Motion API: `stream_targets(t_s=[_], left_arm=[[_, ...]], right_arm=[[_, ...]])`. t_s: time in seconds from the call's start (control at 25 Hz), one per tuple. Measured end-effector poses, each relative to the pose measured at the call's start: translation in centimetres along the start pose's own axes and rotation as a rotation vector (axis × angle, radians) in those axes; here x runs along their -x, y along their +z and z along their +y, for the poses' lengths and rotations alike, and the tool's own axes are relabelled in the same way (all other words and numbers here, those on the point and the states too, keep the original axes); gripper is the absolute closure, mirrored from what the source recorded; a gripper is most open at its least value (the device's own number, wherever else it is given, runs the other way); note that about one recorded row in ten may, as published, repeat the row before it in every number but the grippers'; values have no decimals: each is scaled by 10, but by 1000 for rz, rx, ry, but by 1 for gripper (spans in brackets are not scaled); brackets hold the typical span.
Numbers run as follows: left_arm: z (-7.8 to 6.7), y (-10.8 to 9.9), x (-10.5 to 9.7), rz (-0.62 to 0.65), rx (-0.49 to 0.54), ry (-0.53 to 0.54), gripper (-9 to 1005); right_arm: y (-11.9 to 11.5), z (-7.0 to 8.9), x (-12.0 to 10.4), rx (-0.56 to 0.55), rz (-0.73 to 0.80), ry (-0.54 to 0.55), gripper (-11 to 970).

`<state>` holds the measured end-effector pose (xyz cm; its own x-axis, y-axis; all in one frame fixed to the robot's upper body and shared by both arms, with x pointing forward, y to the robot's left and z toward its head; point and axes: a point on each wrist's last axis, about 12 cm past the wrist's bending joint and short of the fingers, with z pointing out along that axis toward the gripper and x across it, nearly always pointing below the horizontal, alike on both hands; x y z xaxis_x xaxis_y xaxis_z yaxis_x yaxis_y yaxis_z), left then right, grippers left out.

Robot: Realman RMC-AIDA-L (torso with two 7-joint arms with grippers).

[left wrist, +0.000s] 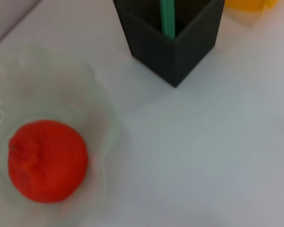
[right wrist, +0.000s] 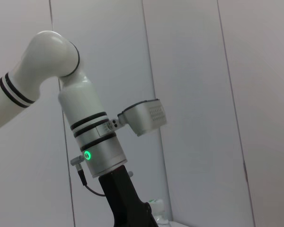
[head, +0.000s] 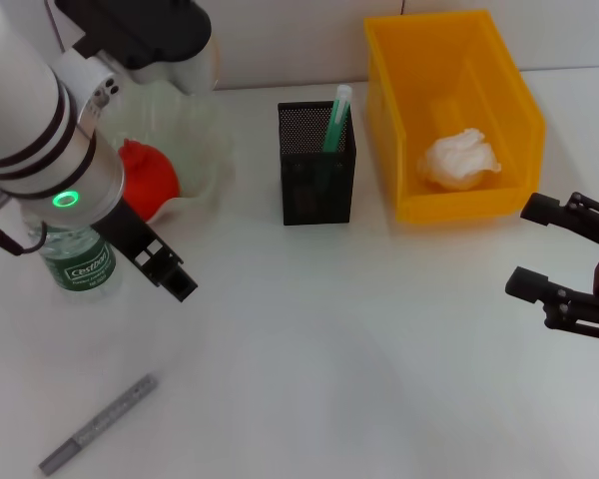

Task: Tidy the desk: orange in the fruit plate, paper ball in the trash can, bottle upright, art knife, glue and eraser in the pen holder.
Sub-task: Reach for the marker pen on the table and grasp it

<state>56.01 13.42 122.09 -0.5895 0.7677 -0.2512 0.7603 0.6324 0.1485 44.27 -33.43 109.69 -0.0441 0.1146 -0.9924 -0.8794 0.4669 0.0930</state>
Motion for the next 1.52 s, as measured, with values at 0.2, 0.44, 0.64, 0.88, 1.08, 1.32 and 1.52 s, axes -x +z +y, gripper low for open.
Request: stream_targets(t_s=[0.2, 0.44, 0.64, 0.88, 1.08, 1.32, 1.52], left_arm=[[-1, 7, -6, 34, -10, 28, 183], [-2, 12, -13, 53, -8, 58, 184], [-3, 17, -18, 64, -9, 72, 184], [-4, 22, -24, 73, -11, 93, 184], [-2, 22, -26, 76, 3, 100, 184], [0, 21, -25, 75, 18, 107, 183], [1, 21, -26, 73, 23, 109, 183]], right_arm=[[2, -2, 1, 5, -1, -6, 127], [3, -3, 1, 2, 2, -7, 127], [5, -3, 0, -1, 3, -1, 127], [7, -4, -1, 1, 2, 1, 127], [8, -5, -1, 0, 5, 0, 127], [7, -6, -1, -7, 3, -2, 127], [7, -7, -1, -14, 5, -4, 127]])
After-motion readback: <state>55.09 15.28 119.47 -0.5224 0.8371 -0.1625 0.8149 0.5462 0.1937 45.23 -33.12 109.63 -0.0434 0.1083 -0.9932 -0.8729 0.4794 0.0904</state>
